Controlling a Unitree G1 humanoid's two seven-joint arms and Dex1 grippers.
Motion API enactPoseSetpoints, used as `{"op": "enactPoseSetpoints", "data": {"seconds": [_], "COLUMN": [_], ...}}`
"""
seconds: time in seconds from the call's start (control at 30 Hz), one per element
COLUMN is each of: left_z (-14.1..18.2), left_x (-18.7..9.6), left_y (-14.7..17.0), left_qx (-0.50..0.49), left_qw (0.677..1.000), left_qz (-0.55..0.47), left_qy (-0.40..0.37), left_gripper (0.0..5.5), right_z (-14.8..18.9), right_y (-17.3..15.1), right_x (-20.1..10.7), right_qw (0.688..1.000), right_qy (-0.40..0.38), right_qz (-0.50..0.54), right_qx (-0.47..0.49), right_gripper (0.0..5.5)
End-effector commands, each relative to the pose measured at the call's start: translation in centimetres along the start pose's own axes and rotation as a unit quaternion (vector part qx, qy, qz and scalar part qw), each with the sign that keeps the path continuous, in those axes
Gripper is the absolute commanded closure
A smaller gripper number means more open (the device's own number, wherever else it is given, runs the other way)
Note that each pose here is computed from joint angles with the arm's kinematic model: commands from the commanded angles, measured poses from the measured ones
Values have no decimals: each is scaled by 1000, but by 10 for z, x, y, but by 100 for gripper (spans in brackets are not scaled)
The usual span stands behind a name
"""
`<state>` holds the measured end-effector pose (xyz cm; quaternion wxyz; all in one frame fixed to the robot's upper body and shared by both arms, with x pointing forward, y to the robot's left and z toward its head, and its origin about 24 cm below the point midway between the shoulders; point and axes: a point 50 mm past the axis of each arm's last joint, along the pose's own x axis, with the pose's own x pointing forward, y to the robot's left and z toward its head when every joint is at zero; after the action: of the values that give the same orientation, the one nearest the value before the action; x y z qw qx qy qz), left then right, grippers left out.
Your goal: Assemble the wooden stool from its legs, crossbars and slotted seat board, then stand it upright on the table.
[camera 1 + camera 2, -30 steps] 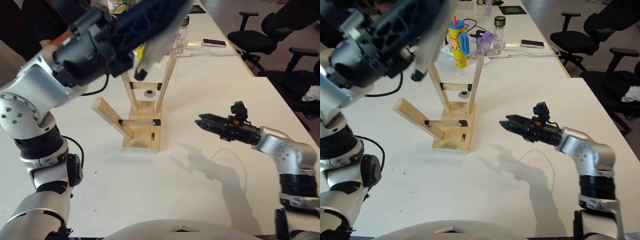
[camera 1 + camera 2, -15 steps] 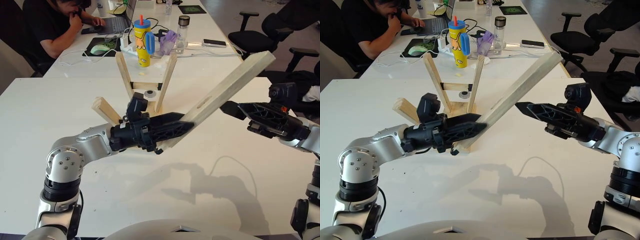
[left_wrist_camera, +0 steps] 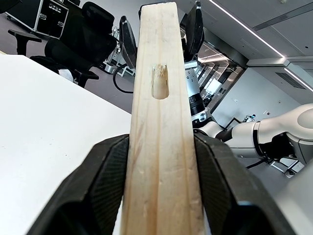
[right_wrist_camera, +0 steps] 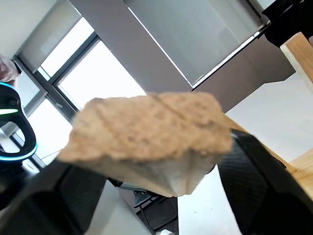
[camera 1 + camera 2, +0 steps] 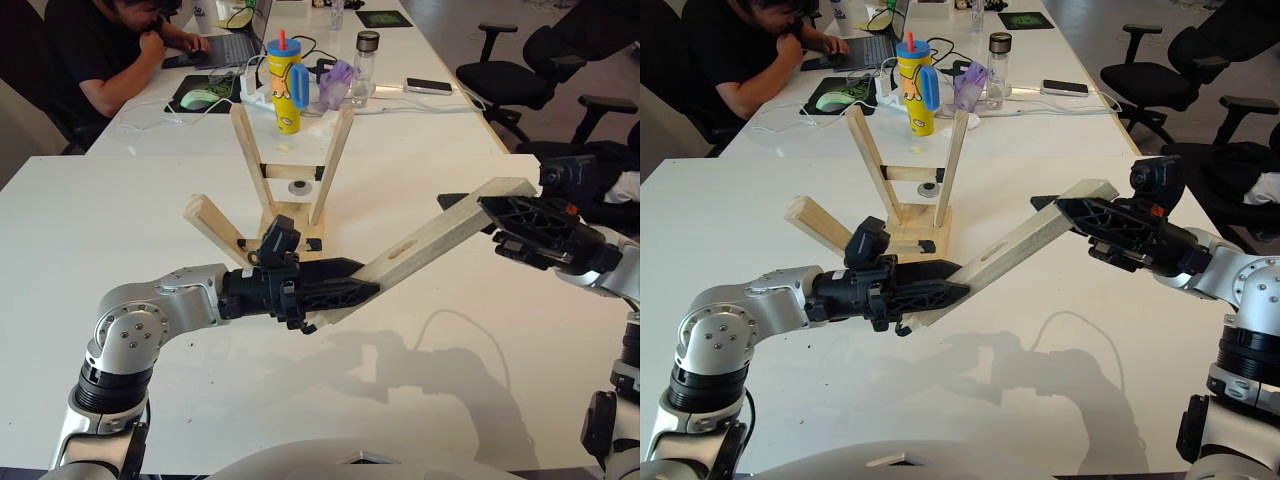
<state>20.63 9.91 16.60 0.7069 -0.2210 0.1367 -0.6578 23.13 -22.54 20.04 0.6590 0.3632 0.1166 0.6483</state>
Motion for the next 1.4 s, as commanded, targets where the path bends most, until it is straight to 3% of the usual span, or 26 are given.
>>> {"op": "enactPoseSetpoints", "data": {"seconds": [0.03,0.13,0.23,0.27,0.37,0.5,0.67,0.77,1.0,1.4], "left_z": [1,0,-2,-4,-8,-20,-64,-67,-70,-90], "left_x": [-1,-1,0,-1,-3,-16,-42,-47,-46,-55], "left_y": [-4,-4,-2,-1,3,14,26,34,57,76], "left_qx": [-1,8,36,32,20,52,111,145,197,191], "left_qw": [1000,1000,999,999,999,990,956,944,920,893], "left_qz": [-2,4,19,22,41,125,217,242,272,314], "left_qy": [3,11,14,16,7,39,166,172,200,261], "left_gripper": [346,346,346,309,268,213,213,213,213,213], "right_z": [-1,-2,2,4,9,1,15,25,7,-8], "right_y": [-2,-3,-8,-9,-11,-29,-45,-47,-69,-93], "right_x": [6,6,6,6,6,1,13,16,28,43], "right_qw": [1000,1000,999,999,998,987,976,975,961,951], "right_qy": [22,24,15,10,3,63,43,19,67,100], "right_qz": [-3,-6,-29,-31,-36,-117,-141,-128,-132,-105], "right_qx": [-9,-11,-28,-38,-57,-88,-161,-181,-236,-274], "right_gripper": [283,329,335,337,341,342,342,342,342,342]}}
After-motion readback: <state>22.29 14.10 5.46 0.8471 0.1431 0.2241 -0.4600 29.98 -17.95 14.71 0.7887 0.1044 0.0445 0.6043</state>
